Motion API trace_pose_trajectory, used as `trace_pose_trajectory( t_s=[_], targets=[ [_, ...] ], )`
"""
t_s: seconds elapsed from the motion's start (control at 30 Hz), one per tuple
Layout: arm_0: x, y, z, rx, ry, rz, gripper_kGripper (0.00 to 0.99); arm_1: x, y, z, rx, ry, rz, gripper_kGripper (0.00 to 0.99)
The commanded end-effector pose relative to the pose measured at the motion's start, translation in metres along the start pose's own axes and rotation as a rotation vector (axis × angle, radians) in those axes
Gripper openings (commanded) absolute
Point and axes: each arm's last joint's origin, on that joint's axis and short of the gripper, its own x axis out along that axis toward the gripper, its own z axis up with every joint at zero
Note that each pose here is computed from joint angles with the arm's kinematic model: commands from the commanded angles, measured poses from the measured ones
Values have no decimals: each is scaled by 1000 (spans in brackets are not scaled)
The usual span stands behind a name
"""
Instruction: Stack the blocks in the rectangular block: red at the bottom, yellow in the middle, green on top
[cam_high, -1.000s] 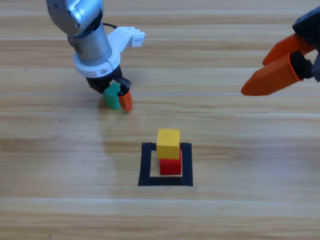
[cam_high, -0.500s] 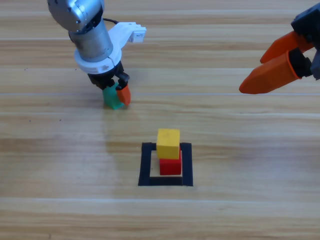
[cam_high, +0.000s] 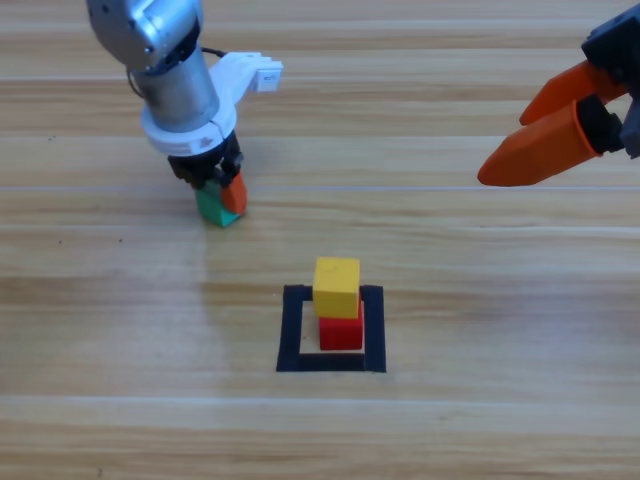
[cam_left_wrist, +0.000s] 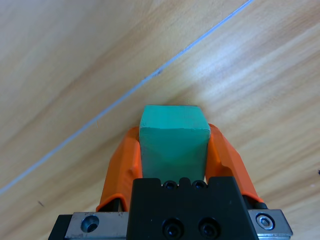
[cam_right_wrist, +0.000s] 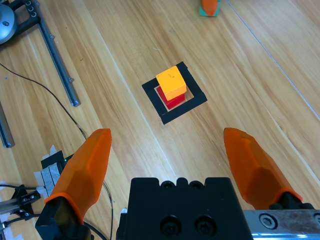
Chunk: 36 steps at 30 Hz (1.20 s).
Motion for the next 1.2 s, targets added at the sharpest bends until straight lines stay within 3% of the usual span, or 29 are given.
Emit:
trace_pose_trajectory(
  t_s=[0.03,0.23,0.33,0.8,1.2],
  targets=[
    [-69,5,-12,-193,-83,-35,21,-12,4,-6,-14,-31,2,990],
    [-118,-4,11,-455,30,-40,0,-11,5,-6,-16,-30,3,990],
    [-134,-24,2,-497,33,-49,0,-11,5,-6,-18,-29,2,990],
    [-134,-114,-32,-546,139,12,0,-9,13,-4,-41,-29,20,990],
    [-146,-175,-42,-520,72,54,0,4,44,7,-137,-24,89,990]
  ],
)
